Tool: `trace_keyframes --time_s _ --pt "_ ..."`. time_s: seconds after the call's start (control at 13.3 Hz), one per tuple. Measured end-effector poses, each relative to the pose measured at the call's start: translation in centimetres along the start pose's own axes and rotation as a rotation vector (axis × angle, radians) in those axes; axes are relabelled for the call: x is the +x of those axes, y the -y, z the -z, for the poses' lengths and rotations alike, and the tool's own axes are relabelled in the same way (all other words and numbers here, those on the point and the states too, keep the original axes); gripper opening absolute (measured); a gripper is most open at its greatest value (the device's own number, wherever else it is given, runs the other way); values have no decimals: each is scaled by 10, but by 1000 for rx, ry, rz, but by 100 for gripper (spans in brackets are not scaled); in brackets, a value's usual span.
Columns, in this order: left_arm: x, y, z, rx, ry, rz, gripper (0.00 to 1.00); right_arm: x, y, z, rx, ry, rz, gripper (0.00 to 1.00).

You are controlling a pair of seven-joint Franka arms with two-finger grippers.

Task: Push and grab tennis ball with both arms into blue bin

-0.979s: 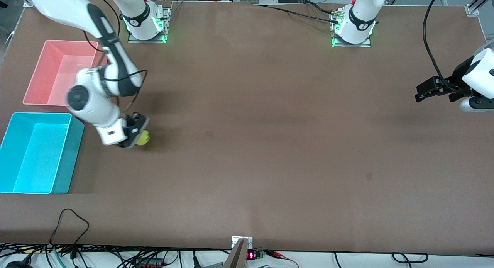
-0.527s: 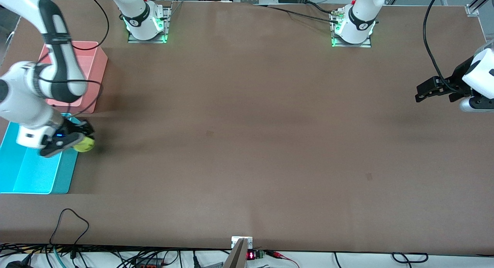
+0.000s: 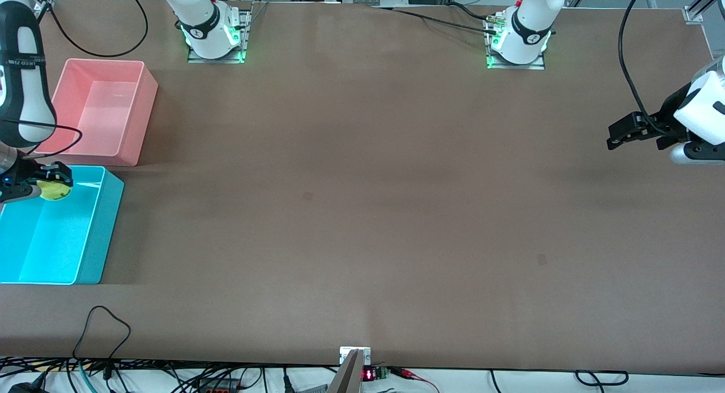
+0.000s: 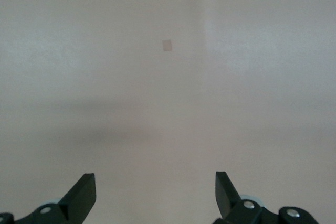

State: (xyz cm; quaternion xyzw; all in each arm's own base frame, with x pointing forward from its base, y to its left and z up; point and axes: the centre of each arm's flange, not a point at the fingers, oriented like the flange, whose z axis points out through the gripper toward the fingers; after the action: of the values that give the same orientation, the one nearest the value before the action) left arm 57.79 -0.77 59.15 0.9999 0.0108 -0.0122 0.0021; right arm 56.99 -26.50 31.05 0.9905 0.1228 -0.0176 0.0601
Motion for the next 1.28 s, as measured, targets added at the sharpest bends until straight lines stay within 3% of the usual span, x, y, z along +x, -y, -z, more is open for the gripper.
trace_keyframes --time_s 0.45,0.75,0.9,1.13,1.28 --pt "0 4 0 1 0 7 100 -12 -5 -80 16 102 -26 67" --pt "0 0 0 1 0 1 100 -13 -9 -104 -13 96 -28 67" --pt "0 0 0 1 0 1 100 -13 -9 -108 -16 97 -27 71" --pt "0 0 0 1 0 1 100 -10 -9 -105 -19 89 -24 96" --pt "0 1 0 1 0 1 100 2 -10 -89 -36 56 -16 100"
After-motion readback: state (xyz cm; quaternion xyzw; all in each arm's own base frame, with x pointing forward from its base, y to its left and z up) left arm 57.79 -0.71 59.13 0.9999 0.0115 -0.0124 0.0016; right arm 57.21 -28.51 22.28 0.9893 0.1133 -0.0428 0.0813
